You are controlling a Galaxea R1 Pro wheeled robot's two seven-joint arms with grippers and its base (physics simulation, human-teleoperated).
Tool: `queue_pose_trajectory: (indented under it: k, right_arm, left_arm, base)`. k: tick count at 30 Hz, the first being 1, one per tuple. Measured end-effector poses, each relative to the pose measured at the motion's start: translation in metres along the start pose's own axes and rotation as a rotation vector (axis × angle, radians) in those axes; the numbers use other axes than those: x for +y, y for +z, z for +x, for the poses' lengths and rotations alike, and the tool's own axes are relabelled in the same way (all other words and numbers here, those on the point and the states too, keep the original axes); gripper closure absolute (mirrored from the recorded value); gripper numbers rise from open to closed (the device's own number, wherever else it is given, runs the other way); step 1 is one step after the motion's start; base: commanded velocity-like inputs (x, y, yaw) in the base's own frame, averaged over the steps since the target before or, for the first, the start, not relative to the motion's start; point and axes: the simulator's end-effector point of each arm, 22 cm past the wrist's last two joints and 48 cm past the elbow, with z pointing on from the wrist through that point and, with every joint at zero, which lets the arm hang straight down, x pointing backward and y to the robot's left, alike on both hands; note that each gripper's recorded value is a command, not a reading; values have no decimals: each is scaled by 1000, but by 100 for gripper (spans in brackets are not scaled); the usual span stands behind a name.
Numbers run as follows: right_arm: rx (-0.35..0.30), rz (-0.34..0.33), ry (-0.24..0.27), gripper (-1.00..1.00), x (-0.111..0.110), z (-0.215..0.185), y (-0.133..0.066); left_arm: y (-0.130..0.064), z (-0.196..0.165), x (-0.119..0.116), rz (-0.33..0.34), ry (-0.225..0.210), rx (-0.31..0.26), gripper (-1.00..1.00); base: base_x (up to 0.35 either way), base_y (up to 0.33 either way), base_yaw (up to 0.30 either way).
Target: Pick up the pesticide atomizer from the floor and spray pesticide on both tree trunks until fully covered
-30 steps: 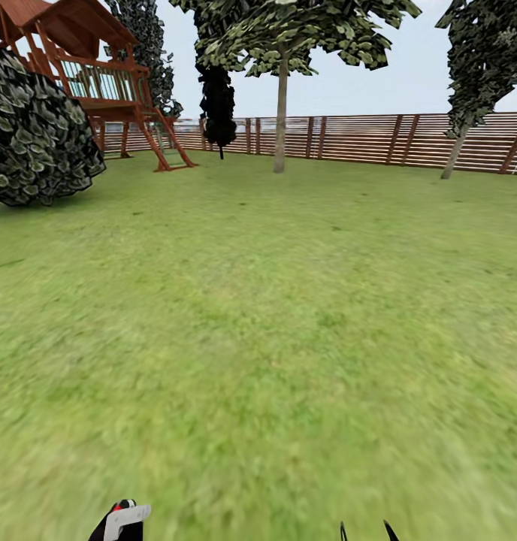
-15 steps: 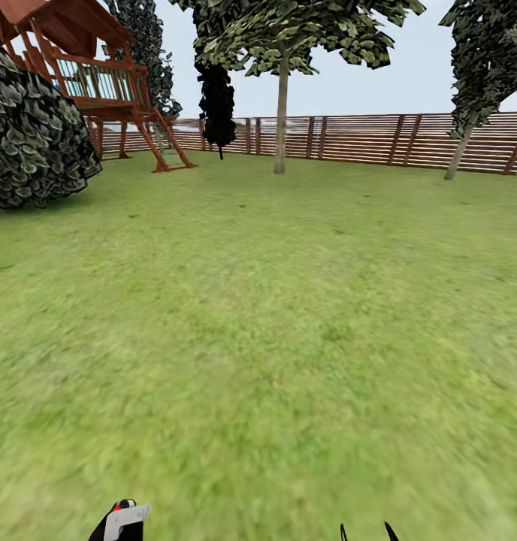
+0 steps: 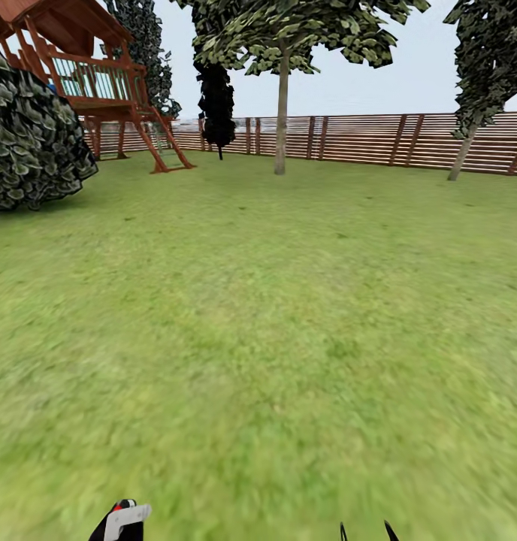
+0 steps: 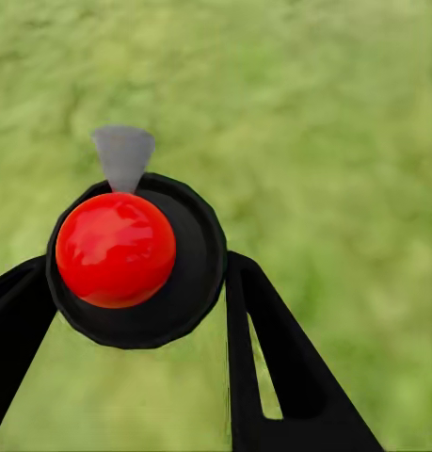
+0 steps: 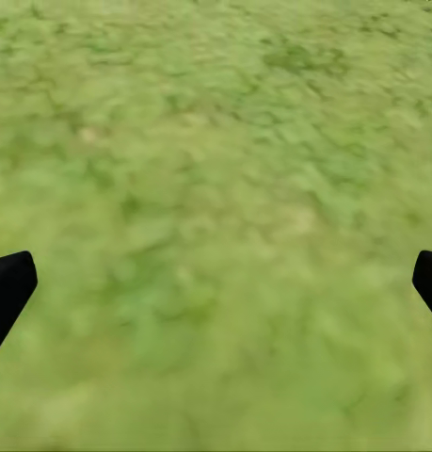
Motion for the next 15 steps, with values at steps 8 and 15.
queue_pose_trajectory:
  k: [8, 15]
  right_arm:
    - [0, 0, 0, -100, 0, 0, 0]
    - [0, 0, 0, -100, 0, 0, 0]
  left_arm:
    - [0, 0, 0, 0, 0, 0, 100]
    - [0, 0, 0, 1, 1, 0, 100]
  base:
    - [337, 0, 0]
    - [337, 0, 0]
